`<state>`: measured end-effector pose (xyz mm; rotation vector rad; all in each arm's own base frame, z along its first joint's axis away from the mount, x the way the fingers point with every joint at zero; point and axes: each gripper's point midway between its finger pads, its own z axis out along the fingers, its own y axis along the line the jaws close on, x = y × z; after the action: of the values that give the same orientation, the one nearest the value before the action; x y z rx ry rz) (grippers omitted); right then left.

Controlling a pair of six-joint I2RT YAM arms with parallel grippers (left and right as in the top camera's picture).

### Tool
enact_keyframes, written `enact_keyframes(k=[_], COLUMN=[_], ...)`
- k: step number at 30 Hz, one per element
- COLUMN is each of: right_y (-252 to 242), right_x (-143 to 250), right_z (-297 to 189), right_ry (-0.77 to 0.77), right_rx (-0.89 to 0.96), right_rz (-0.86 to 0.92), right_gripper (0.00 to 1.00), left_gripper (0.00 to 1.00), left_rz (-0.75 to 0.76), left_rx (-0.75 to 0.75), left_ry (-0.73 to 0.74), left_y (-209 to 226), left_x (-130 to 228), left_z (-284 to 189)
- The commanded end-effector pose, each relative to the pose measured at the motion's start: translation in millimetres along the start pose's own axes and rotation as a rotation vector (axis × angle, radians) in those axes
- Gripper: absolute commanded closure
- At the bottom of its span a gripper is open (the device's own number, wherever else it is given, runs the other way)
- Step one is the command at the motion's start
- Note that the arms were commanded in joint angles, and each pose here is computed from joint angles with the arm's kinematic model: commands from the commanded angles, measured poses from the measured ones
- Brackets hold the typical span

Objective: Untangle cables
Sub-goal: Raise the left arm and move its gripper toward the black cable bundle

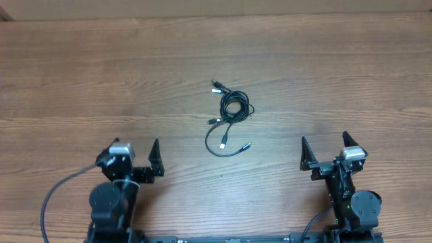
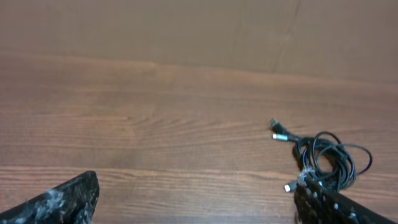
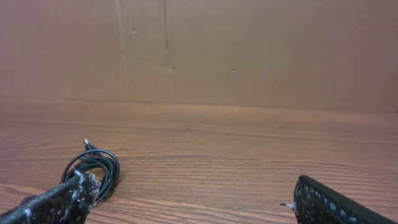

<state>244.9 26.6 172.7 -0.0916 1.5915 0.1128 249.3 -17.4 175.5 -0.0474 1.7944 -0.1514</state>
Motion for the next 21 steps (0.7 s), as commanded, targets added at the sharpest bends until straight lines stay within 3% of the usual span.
enact_keyframes(k=[1,8,11,21], right_y=[-3,-3,-3,-3], right_x=[2,2,2,2], right_z=[0,0,0,0], right_ry=[-0.003,-0.003,-0.003,-0.003], right_rx=[0.012,0.012,0.012,0.012], right_rz=[-0.004,-0.004,-0.004,-0.004], right_gripper=[0.00,0.00,0.00,0.00], left_gripper=[0.00,0.00,0.01,0.00], left_rz=[-0.012,-0.016,-0.030,-0.110], left_rx=[-0.015,-0.019,0.073,0.137], left_ry=[0.043,0.169,0.221,0.254], left_y=[0,-4,-20,-32], left_x=[-17,-38,-39,-33], left_z=[8,42,58,68])
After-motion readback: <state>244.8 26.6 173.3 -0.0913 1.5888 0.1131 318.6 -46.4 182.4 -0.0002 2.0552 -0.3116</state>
